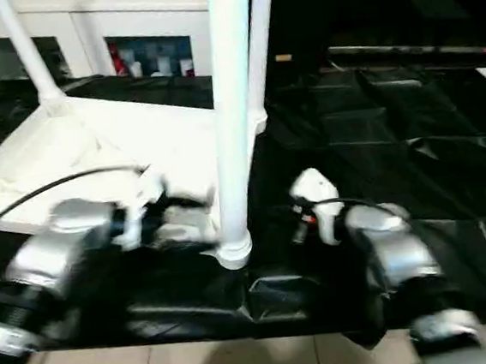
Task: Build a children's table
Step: Rotate table base
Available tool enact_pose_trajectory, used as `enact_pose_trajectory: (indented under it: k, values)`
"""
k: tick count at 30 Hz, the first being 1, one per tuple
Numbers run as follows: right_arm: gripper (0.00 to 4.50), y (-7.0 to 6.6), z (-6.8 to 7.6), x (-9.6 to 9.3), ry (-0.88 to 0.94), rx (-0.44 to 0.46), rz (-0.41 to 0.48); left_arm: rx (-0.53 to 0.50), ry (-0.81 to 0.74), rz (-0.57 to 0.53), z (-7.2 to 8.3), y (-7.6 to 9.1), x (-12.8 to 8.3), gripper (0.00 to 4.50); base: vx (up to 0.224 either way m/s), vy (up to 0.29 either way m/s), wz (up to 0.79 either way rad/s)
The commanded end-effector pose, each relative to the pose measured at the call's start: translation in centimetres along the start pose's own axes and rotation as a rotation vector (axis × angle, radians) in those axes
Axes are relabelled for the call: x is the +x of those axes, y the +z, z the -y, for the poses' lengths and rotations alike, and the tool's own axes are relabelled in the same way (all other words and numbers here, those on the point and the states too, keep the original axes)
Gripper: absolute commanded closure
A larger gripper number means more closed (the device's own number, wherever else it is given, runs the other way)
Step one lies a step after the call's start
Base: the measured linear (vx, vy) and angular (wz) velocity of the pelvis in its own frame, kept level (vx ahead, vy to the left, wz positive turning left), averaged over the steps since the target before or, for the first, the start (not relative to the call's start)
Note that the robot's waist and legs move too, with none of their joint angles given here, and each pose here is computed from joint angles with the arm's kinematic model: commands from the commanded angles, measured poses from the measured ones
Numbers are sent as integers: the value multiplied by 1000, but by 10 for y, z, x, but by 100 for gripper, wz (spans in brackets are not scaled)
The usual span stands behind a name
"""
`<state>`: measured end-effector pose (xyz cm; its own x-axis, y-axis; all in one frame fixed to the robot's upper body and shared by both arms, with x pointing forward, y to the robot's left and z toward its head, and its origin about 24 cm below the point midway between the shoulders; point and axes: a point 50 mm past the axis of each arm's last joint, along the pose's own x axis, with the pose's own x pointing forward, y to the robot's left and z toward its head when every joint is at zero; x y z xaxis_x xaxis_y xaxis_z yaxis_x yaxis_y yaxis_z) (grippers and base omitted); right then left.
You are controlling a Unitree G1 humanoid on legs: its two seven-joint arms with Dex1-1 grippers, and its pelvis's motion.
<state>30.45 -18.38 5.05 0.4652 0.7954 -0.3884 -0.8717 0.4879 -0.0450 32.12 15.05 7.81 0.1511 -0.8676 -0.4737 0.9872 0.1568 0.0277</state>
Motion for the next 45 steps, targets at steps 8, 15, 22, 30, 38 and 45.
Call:
enact_pose_trajectory:
  k: [8,15,22,30,38,45]
  values:
    - [450,12,-24,-13,229,26,-67,156,5,-75,-13,6,5,87,0,0,0]
    - [450,17,-31,-26,294,52,-102,182,-59,-95,-14,8,14,133,0,0,0]
    - [450,19,-33,-34,295,56,-132,185,-125,-156,-16,5,18,196,0,0,0]
    - [450,19,-41,-35,311,56,-144,190,-159,-201,-16,0,21,272,0,0,0]
    - [450,19,-42,-34,300,41,-155,172,-162,-195,-18,1,25,350,0,0,0]
    - [450,20,-36,-27,218,-3,-123,79,-133,-200,-16,-9,29,402,0,0,0]
